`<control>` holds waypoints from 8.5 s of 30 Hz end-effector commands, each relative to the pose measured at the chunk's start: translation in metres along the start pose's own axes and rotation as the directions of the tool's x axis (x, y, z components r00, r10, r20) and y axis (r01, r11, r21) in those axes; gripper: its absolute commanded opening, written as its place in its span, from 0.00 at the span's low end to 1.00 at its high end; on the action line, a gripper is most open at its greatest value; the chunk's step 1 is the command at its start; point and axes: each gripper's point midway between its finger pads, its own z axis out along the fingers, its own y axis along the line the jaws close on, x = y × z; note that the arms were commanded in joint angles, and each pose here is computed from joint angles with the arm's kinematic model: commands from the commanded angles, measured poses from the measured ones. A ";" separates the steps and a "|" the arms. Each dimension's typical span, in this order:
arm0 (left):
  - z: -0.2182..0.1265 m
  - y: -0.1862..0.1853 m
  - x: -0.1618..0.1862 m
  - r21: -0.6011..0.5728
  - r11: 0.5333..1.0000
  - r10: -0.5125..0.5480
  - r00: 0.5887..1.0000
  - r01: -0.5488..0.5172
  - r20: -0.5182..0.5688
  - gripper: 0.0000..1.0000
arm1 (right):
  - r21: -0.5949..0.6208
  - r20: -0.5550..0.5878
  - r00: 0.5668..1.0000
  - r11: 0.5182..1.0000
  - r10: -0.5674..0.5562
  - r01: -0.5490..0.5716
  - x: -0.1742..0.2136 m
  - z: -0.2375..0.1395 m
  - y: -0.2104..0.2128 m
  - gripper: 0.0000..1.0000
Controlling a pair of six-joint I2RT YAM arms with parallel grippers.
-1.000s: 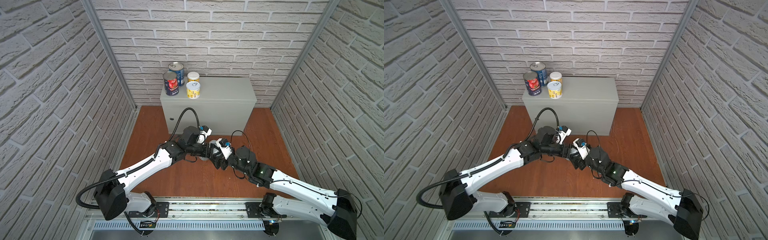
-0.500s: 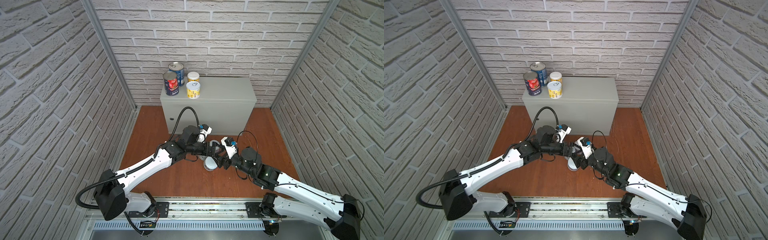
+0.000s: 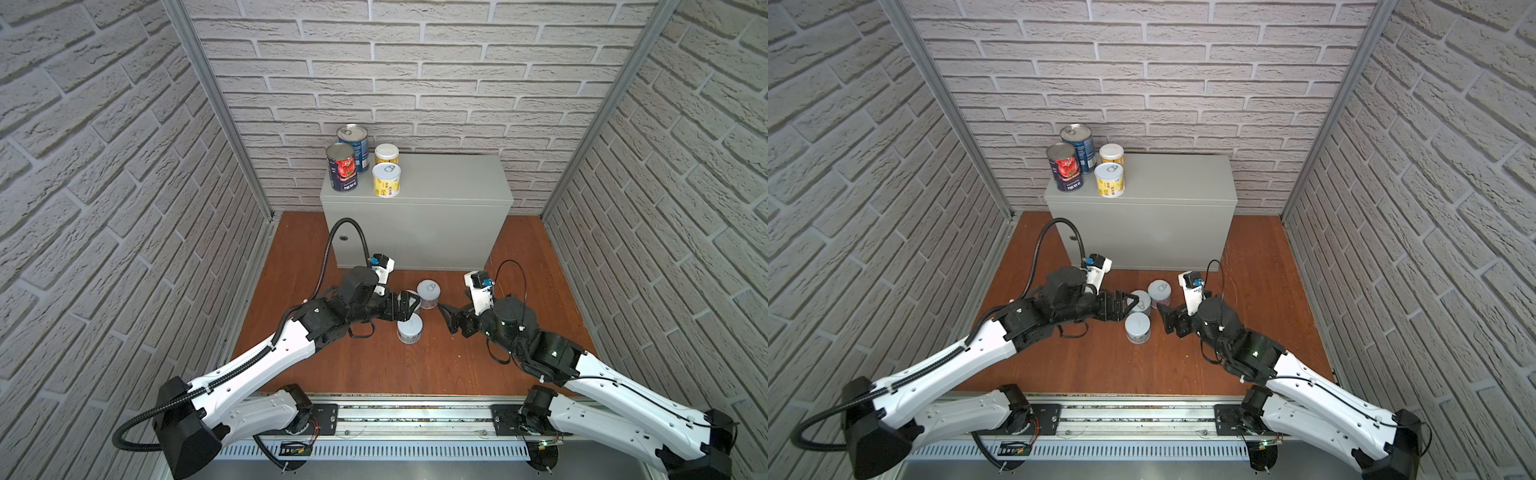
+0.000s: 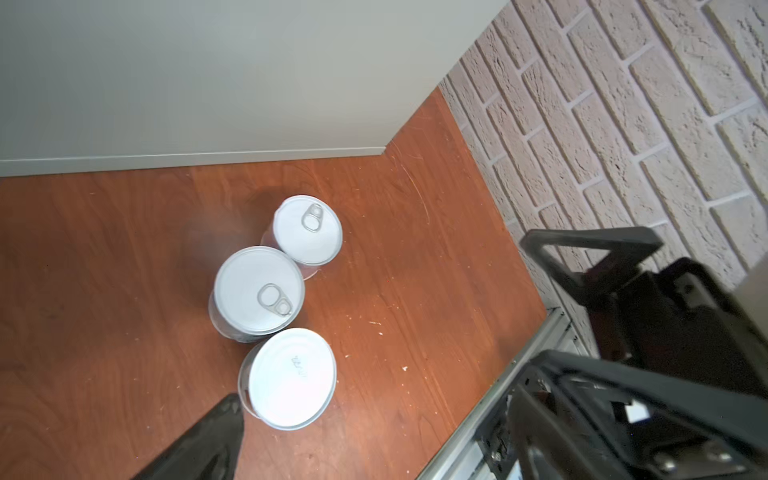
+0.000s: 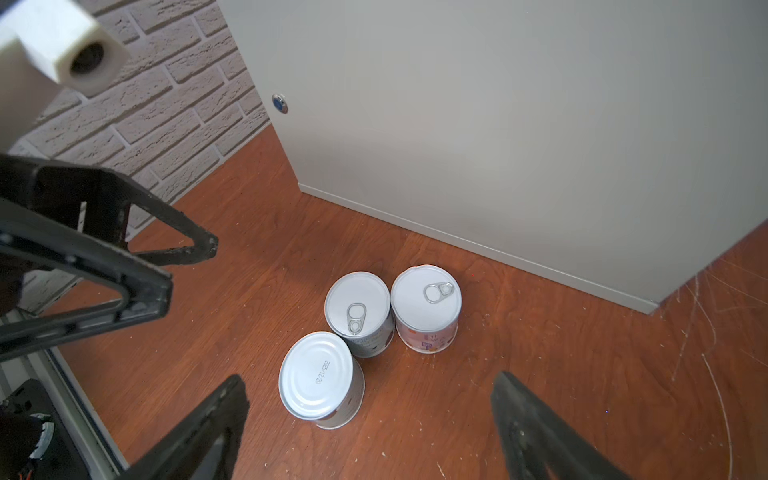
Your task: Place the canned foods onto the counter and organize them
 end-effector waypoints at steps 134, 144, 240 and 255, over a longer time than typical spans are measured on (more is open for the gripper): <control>0.017 -0.084 -0.006 0.292 0.951 0.000 0.942 0.104 -0.336 0.77 | -0.369 0.174 0.980 0.916 -0.096 0.156 -0.016 0.027 0.086 0.61; 0.021 -0.064 -0.007 0.240 0.955 -0.097 0.947 0.176 -0.306 0.98 | -0.329 0.184 0.981 0.937 -0.058 0.117 -0.023 0.018 0.075 0.60; -0.071 0.111 0.001 -0.344 0.933 0.019 0.938 0.108 0.346 0.98 | 0.533 0.510 0.850 0.823 -0.129 -0.195 -0.318 0.129 -0.214 0.75; -0.048 0.105 -0.009 -0.335 0.937 0.016 0.948 0.096 0.317 0.98 | 0.438 0.530 0.846 0.873 -0.060 -0.213 -0.301 0.086 -0.187 0.99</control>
